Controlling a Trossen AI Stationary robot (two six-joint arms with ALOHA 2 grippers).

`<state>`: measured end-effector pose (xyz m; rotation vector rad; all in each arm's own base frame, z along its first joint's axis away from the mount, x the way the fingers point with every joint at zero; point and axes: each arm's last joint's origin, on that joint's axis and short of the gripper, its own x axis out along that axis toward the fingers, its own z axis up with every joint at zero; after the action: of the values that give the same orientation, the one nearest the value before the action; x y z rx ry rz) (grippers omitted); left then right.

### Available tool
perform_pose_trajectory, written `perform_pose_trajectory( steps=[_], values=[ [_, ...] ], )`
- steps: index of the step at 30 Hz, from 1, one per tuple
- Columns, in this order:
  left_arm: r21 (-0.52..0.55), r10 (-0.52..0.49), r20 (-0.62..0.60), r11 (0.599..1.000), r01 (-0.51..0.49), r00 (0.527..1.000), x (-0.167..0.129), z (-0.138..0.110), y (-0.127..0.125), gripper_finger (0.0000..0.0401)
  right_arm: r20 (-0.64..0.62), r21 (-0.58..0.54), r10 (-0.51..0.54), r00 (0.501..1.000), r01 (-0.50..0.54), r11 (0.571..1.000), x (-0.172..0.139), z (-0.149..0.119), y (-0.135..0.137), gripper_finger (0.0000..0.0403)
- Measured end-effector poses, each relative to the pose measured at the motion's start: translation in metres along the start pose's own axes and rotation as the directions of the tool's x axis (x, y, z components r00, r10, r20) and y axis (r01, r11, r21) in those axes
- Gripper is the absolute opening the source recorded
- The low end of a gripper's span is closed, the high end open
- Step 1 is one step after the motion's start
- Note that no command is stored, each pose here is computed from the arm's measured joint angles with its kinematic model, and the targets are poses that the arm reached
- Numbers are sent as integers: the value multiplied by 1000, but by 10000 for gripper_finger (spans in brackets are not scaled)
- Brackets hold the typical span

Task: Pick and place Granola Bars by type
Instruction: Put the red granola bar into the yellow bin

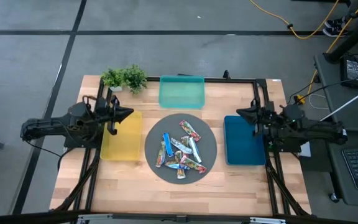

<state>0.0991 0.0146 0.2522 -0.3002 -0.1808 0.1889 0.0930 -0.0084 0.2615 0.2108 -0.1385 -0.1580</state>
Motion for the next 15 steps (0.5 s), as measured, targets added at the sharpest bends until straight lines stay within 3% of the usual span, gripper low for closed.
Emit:
perform_pose_trajectory(
  steps=[4, 8, 12, 15],
  values=[
    [-20, 23, -142, 999, -26, 990, 27, 32, -13, 8, -128, -94, -59, 990, 47, 995, 8, 27, 6, 23],
    [-28, -14, -242, 1000, 8, 970, 63, 54, -26, 8, -150, -204, -107, 983, 75, 976, 22, 47, 10, 23],
    [-7, -83, -320, 996, 86, 944, 95, 60, -35, 8, -159, -323, -102, 982, 46, 945, 33, 58, 14, 23],
    [-86, -146, -373, 989, 123, 916, 113, 57, -43, 8, -172, -369, -105, 980, 35, 929, 40, 59, 15, 23]
  ],
)
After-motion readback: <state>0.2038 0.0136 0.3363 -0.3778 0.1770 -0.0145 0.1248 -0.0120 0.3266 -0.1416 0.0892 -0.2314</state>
